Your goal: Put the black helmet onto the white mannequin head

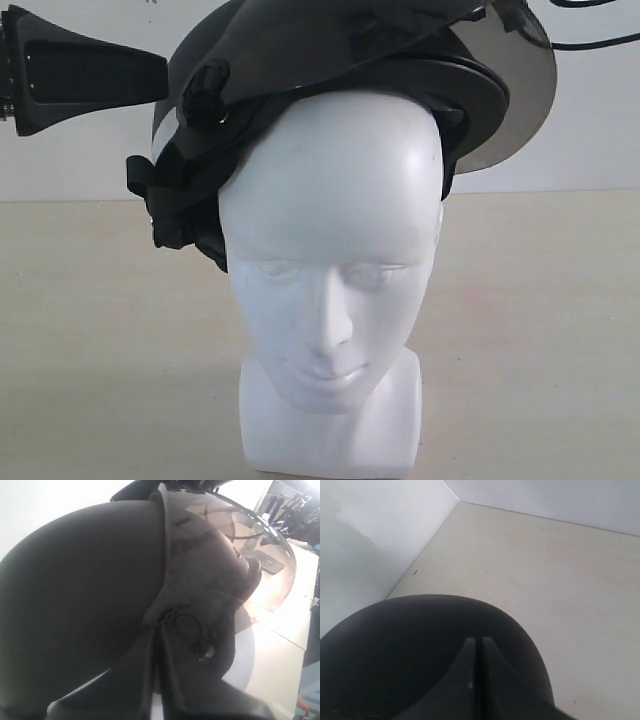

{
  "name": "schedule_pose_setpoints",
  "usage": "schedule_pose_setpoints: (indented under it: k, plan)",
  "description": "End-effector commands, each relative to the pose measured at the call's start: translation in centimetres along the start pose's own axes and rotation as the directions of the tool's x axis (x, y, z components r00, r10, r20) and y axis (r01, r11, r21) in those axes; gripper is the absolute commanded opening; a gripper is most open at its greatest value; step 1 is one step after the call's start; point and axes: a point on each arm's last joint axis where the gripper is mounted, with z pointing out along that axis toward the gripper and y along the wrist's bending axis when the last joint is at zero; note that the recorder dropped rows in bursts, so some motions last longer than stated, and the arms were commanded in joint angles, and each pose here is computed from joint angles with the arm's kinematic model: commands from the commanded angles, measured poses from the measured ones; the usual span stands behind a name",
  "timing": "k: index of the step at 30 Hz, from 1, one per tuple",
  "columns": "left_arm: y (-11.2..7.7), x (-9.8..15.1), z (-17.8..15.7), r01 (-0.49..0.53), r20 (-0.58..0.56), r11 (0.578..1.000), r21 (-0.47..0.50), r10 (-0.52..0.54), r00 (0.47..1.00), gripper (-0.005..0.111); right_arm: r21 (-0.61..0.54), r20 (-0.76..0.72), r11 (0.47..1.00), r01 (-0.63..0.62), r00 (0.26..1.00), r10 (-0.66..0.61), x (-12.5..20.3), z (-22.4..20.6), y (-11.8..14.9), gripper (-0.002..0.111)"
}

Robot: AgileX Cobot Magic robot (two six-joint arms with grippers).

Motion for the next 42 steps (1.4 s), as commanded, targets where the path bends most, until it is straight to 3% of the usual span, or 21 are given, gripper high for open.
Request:
schedule_pose_setpoints:
  k: [1,13,23,35,42]
  plan:
    - [-0.1,-0.1,-0.2,-0.007,0.013,1.000,-0.006,0.007,1.000,0.004,0.041,-0.008,0.999,0.017,1.000,-0.016,0.0,-0.9,0.9,0.000]
    - [-0.1,-0.1,-0.2,-0.007,0.011,1.000,-0.003,0.007,1.000,0.004,0.148,-0.071,0.988,0.047,0.997,-0.037,0.9,-1.2,4.7,0.000]
    - [0.0,-0.3,-0.2,-0.011,0.021,1.000,-0.020,0.012,1.000,0.004,0.093,-0.093,0.995,0.032,0.995,-0.023,1.9,-0.4,6.1,0.000]
    - [-0.6,-4.7,-1.0,-0.066,0.157,0.996,-0.063,0.075,0.985,0.004,0.103,-0.103,0.993,0.062,0.993,-0.051,2.2,-0.6,7.6,0.000]
    - [-1.0,-6.7,-0.7,-0.086,0.180,0.996,0.012,0.083,0.980,0.004,0.132,-0.106,0.990,0.045,0.994,-0.031,2.3,-0.8,7.6,0.000]
